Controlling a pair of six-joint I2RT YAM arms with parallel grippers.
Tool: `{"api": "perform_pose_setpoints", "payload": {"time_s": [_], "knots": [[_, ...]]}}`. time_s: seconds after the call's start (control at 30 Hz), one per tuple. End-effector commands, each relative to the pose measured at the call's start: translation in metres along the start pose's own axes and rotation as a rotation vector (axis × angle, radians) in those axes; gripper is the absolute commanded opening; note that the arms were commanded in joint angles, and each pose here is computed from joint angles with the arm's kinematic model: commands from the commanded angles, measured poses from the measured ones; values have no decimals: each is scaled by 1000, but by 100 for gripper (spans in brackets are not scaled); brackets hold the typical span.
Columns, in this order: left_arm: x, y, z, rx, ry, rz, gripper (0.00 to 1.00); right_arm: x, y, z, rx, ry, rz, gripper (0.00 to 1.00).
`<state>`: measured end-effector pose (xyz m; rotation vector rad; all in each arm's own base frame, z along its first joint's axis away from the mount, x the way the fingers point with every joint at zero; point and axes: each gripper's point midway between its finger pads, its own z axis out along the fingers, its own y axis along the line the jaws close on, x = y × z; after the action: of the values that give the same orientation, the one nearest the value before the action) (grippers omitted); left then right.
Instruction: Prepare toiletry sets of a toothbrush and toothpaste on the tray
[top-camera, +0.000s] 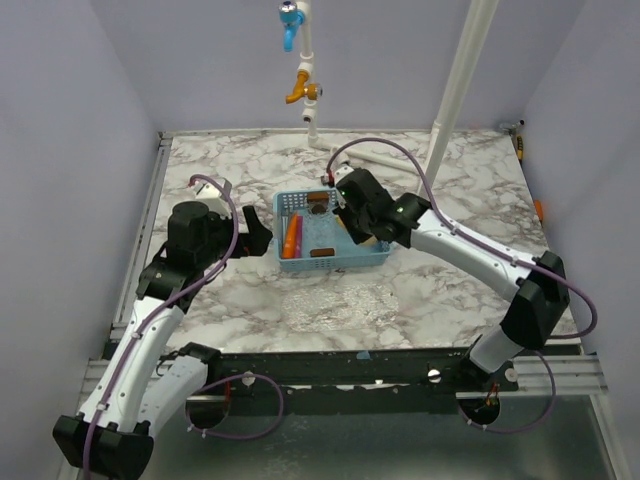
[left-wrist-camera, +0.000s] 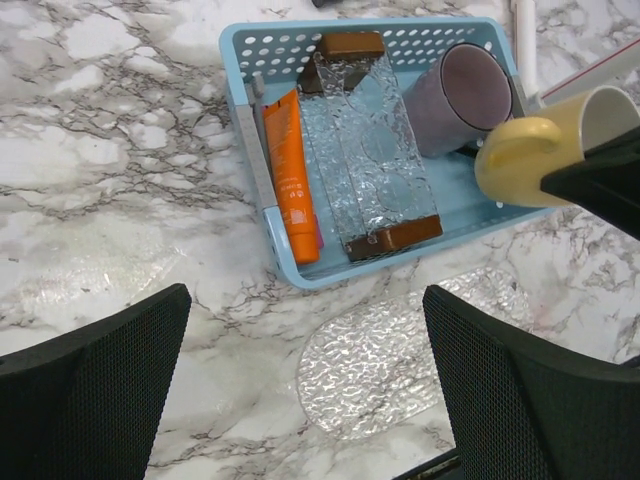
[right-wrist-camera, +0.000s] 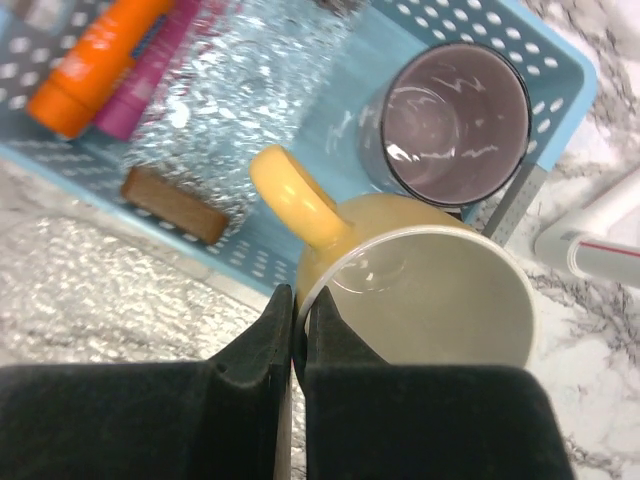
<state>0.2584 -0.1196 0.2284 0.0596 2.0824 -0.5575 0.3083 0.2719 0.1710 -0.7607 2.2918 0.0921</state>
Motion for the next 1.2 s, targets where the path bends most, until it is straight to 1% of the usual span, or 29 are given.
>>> {"api": "perform_pose_setpoints", "payload": {"time_s": [0.0, 0.17, 0.3, 0.43, 0.83, 1.17], "knots": [[-8, 14, -6, -86, -52, -1, 99, -33, 32, -47, -150, -135, -142, 0], [-13, 31, -11, -190, -84, -11, 99, -35, 76, -73, -248, -172, -276, 0], [-15, 46, -17, -279, -106, -35, 99, -24, 114, -83, -339, -154, -355, 0], [-16, 61, -22, -374, -127, -58, 99, -15, 144, -88, -404, -168, -400, 0], [-16, 88, -31, -540, -139, -107, 99, 26, 199, -78, -530, -77, -485, 0], [-12, 106, -38, -659, -132, -133, 99, 38, 225, -60, -560, -84, -471, 0]]}}
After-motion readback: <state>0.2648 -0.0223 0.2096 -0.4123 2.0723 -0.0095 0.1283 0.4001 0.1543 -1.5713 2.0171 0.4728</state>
